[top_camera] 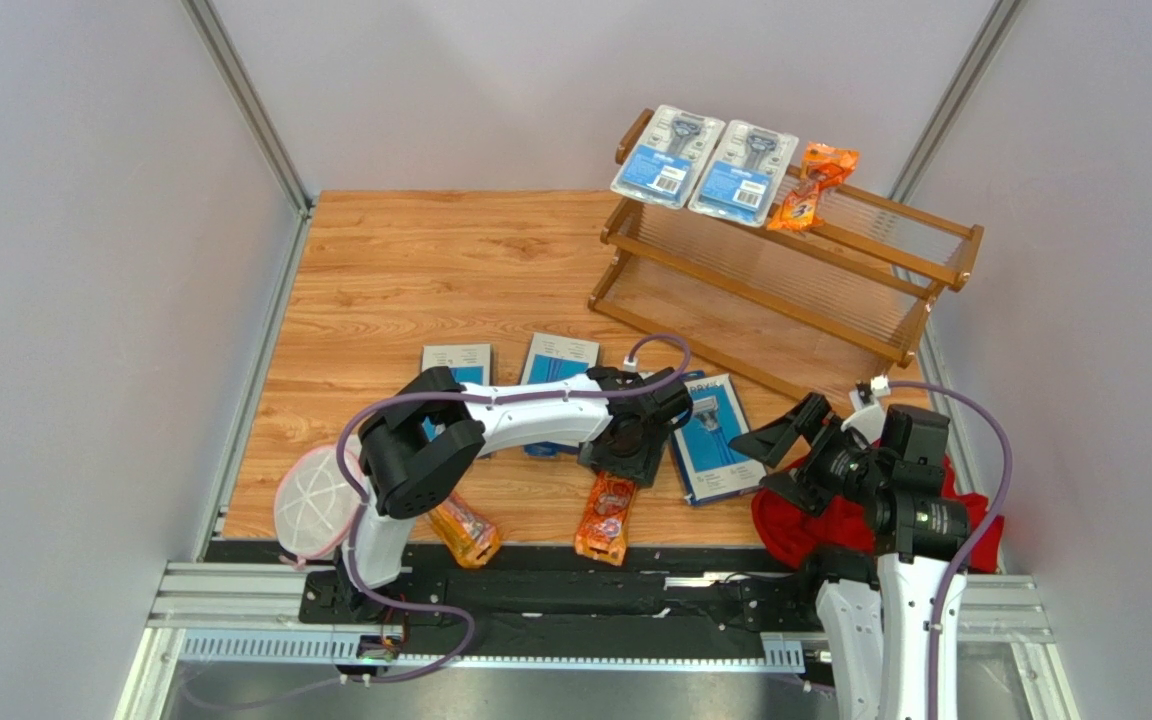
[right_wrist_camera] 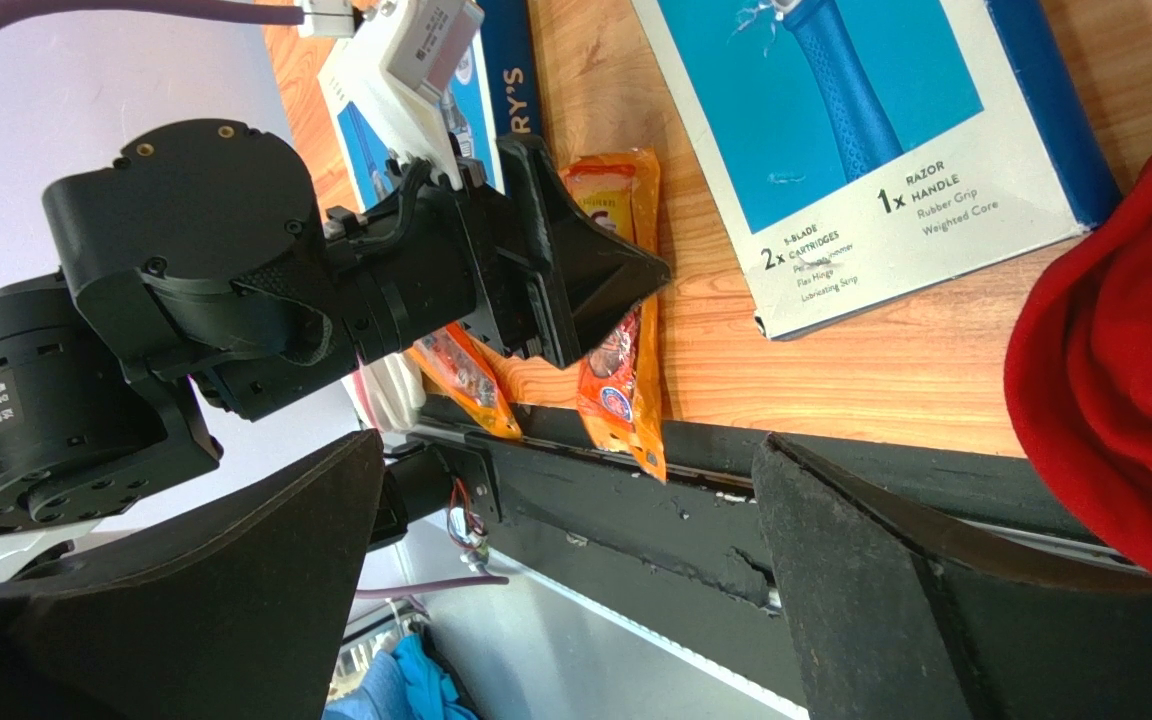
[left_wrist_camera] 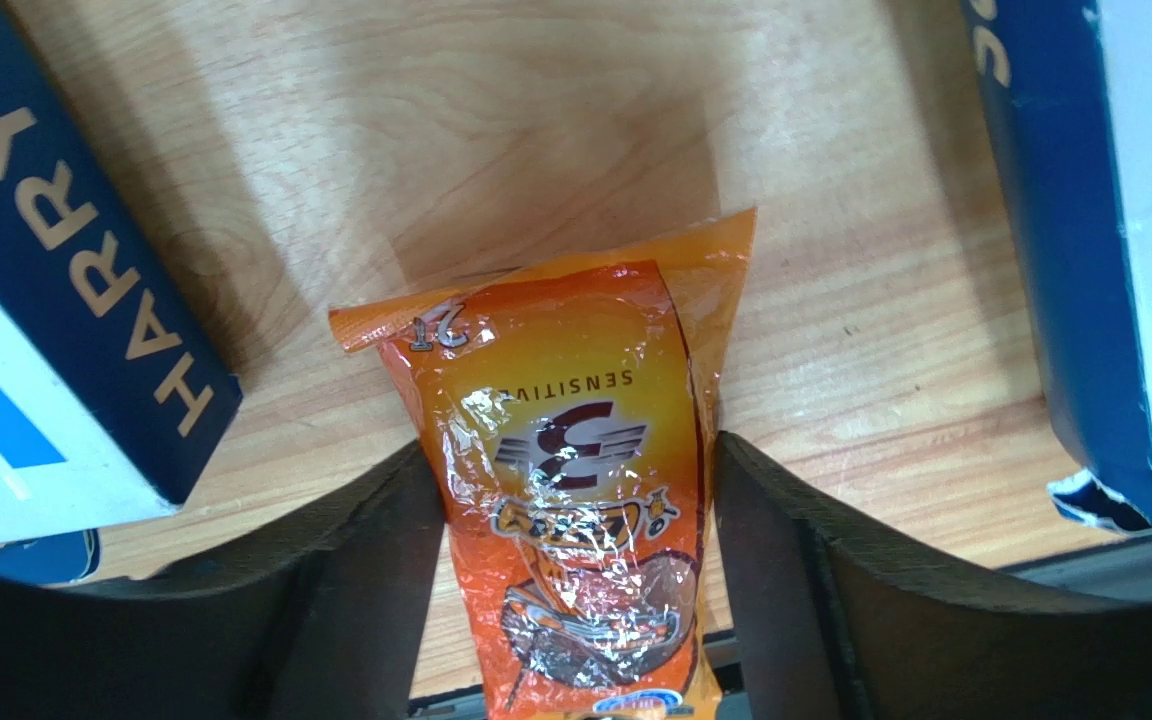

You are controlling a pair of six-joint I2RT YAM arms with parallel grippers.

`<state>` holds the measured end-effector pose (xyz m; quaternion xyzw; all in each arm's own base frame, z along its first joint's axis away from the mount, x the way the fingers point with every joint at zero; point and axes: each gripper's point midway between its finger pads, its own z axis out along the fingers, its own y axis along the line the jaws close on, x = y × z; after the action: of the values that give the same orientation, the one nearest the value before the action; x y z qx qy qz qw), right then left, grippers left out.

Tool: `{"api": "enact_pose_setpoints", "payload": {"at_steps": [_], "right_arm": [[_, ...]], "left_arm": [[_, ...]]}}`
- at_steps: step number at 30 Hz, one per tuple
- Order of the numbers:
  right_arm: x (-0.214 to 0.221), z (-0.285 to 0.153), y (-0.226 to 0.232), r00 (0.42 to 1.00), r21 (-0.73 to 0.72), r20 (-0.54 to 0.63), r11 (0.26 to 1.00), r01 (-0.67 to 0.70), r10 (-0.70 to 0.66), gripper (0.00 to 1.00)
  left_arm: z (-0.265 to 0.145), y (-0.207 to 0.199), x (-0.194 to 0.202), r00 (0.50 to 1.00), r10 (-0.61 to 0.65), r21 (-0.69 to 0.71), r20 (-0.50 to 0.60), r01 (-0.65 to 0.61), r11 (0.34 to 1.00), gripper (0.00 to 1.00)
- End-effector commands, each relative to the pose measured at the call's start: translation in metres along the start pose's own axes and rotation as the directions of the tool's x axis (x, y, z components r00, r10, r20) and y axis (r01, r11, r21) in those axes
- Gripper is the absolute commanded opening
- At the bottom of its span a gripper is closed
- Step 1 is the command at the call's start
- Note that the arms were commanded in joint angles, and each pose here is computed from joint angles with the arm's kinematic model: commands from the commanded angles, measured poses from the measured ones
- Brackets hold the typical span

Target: Place and organize the shaving razors onto the shelf

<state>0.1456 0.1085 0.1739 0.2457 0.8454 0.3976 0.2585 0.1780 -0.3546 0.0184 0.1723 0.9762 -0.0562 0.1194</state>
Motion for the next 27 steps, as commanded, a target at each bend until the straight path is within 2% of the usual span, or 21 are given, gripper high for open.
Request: {"api": "enact_pose_setpoints", "payload": {"at_steps": [1,4,5,11,18,27], "right_arm": [[0.004,-0.001,0.006,1.000,-0.041,-0.011,0.999,0.019,-0.020,0.98],[0.005,-0.001,0.005,1.000,-0.037,-0.018,0.999,0.020,-0.021,0.97],[0.005,-0.002,0.005,0.999,-0.037,-0.016,0.999,0.030,-0.031,0.97],[0.009,-0.002,0.003,0.999,-0.034,-0.024,0.999,0.026,-0.027,0.97],[0.011,-0.003,0.004,0.999,-0.037,-0.031,0.999,0.030,-0.031,0.97],[0.011,-0.003,0.011,0.999,-0.064,-0.035,0.998,0.029,-0.032,0.96]], "left_arm": [[0.008,0.000,-0.004,1.000,0.015,-0.029,0.009,-0.015,0.999,0.67],[0.011,0.000,-0.002,1.000,0.025,-0.026,0.003,-0.025,0.999,0.56],[0.011,0.000,-0.002,1.000,0.028,-0.025,0.002,-0.028,0.999,0.46],[0.000,0.000,-0.005,0.999,0.027,-0.009,0.028,-0.027,1.000,0.18],[-0.030,-0.003,-0.021,0.997,0.002,0.037,0.076,-0.005,0.999,0.18],[-0.080,-0.013,-0.047,0.985,-0.082,0.182,0.152,0.054,0.982,0.18]]}}
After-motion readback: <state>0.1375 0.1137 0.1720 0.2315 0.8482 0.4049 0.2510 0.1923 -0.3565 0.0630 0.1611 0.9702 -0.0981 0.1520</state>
